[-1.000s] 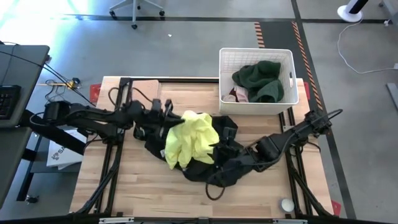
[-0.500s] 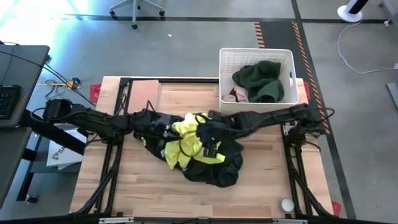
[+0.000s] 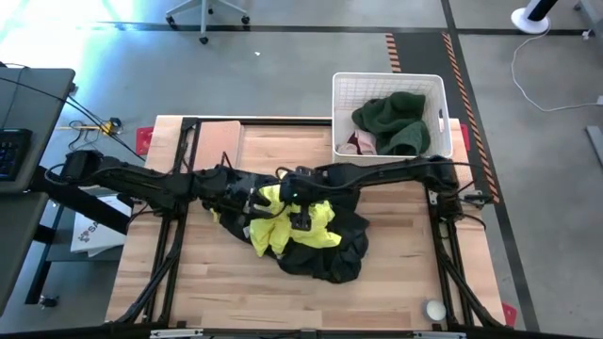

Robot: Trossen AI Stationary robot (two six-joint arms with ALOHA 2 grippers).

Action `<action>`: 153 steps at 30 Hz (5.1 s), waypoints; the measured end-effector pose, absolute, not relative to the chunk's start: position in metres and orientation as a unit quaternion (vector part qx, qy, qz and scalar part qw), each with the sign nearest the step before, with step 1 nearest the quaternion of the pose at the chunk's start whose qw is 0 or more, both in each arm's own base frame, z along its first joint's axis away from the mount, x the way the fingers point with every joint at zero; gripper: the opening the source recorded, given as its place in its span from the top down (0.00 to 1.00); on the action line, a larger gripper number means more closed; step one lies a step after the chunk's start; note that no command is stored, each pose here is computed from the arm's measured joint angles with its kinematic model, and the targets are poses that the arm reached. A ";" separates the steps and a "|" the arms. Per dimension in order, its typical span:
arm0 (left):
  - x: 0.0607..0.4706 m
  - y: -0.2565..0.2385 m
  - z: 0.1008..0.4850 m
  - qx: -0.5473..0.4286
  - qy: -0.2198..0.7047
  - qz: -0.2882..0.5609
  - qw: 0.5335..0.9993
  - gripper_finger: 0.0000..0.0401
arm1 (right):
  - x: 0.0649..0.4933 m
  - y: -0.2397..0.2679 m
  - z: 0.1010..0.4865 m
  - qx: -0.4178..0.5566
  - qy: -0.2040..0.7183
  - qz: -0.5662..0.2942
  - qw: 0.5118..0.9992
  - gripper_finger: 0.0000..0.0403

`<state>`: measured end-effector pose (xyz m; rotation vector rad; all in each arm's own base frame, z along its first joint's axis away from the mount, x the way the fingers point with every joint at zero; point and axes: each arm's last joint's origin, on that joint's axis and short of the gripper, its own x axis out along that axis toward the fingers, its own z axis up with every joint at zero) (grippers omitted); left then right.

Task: Sort clothes
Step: Put the yellow shirt into the white laundry bin, then put the black shorts into the white laundry bin

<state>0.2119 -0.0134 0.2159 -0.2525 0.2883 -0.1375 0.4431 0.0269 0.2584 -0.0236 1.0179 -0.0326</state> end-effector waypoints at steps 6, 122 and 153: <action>0.192 -0.008 0.248 -0.095 0.193 0.050 0.975 0.64 | 0.459 0.029 0.202 -0.017 0.545 -0.008 0.838 0.14; 0.174 -0.025 0.256 -0.062 0.199 0.146 0.967 0.64 | 0.247 0.106 0.321 -0.073 0.325 -0.291 0.897 0.49; 0.201 -0.036 0.203 -0.171 0.358 0.152 0.905 0.64 | 0.328 0.089 0.215 0.083 0.262 -0.046 0.960 0.31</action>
